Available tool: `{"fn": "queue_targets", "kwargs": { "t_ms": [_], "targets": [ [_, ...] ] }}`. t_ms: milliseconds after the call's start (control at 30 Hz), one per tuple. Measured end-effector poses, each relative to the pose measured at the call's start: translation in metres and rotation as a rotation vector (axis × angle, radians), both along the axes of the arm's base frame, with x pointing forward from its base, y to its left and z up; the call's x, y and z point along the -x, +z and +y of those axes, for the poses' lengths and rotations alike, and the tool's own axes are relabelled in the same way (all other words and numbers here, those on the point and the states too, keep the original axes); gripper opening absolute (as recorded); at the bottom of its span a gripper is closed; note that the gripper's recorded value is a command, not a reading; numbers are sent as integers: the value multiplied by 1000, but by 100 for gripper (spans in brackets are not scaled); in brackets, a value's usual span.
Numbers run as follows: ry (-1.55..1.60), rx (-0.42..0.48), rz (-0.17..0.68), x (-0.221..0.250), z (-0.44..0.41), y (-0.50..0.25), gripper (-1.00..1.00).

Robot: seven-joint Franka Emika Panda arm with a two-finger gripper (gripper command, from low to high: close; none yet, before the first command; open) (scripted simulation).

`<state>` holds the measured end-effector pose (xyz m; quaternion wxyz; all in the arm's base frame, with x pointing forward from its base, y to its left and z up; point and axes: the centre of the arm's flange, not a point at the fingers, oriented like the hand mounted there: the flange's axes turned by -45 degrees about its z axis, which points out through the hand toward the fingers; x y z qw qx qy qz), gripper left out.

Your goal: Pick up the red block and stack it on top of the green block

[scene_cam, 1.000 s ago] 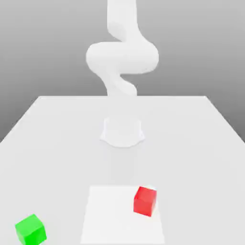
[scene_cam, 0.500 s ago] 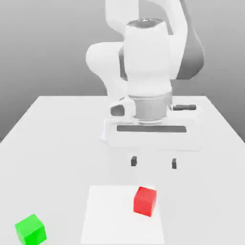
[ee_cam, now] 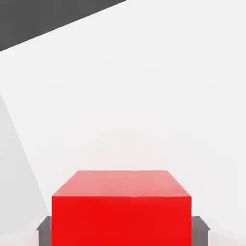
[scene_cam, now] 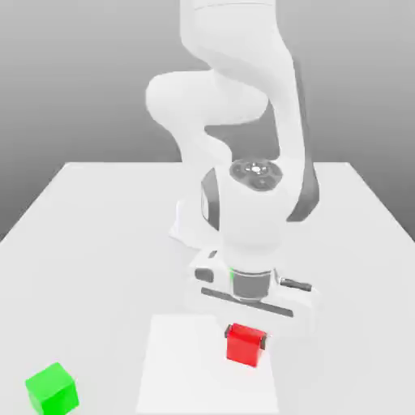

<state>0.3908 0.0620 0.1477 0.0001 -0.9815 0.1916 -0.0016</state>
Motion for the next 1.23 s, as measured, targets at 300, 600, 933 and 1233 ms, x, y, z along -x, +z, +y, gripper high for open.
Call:
{"fn": "queue_targets", "kwargs": {
  "t_ms": [300,600,933,1233],
  "targets": [
    [1,1,0,0,0,53,-100],
    [29,10,2,-56,-106,78,-100],
    [100,1,4,-85,-259,97,-100],
    [111,-1,3,-85,-284,38,100]
  ]
}}
